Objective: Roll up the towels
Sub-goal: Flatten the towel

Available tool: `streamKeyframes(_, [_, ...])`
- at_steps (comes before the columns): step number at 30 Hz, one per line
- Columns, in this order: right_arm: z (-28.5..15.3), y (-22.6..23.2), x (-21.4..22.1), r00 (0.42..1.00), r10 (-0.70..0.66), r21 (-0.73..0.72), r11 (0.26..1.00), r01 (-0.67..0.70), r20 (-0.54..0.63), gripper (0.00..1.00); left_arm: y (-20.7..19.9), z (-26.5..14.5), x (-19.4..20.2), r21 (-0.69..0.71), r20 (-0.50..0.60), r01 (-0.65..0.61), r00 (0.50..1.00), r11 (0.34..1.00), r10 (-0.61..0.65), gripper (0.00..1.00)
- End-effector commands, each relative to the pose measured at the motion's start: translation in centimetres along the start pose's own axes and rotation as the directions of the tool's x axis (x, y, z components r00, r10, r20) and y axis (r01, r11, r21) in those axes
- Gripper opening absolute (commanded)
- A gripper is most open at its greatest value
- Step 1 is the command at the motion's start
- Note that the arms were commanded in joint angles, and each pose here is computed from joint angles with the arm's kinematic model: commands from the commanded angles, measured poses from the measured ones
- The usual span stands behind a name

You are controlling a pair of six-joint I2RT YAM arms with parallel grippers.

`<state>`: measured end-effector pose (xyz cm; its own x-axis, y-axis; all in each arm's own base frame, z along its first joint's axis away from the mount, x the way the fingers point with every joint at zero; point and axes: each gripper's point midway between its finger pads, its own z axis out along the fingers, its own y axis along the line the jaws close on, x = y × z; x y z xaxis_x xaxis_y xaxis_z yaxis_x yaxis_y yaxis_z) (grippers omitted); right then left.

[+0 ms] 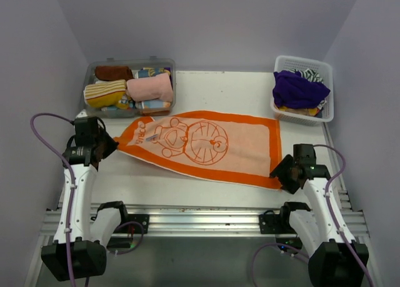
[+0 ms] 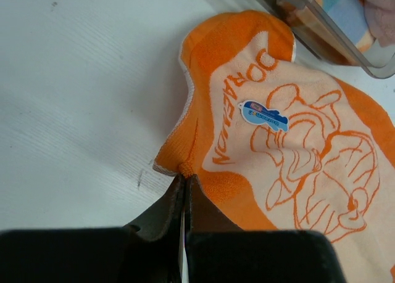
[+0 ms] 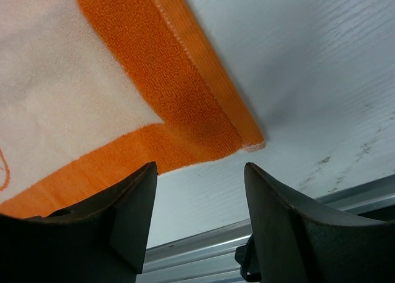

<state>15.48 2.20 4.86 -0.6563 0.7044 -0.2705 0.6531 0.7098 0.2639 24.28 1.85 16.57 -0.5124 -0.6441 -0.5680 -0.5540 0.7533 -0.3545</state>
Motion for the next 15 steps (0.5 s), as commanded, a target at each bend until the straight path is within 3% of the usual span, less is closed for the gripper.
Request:
streamKeyframes(1, [0.2, 0.0, 0.2, 0.999, 0.051, 0.001, 0.999, -0.051, -0.002, 0.62, 0.5, -2.1, -2.8, -0.045, 0.128, 0.062, 0.99, 0.997, -0.056, 0.0])
streamKeyframes(4, [0.4, -0.4, 0.8, 0.997, 0.078, 0.01, 0.997, -0.078, -0.011, 0.6, -0.1, -2.9, -3.6, -0.005, 0.175, 0.075, 0.982, 0.997, -0.073, 0.0])
streamKeyframes(15, [2.1, -1.2, 2.7, 0.989, 0.138, 0.006, 0.99, -0.138, -0.05, 0.55, -0.2, -1.8, -2.6, -0.002, 0.12, 0.067, 0.991, 0.998, -0.067, 0.0])
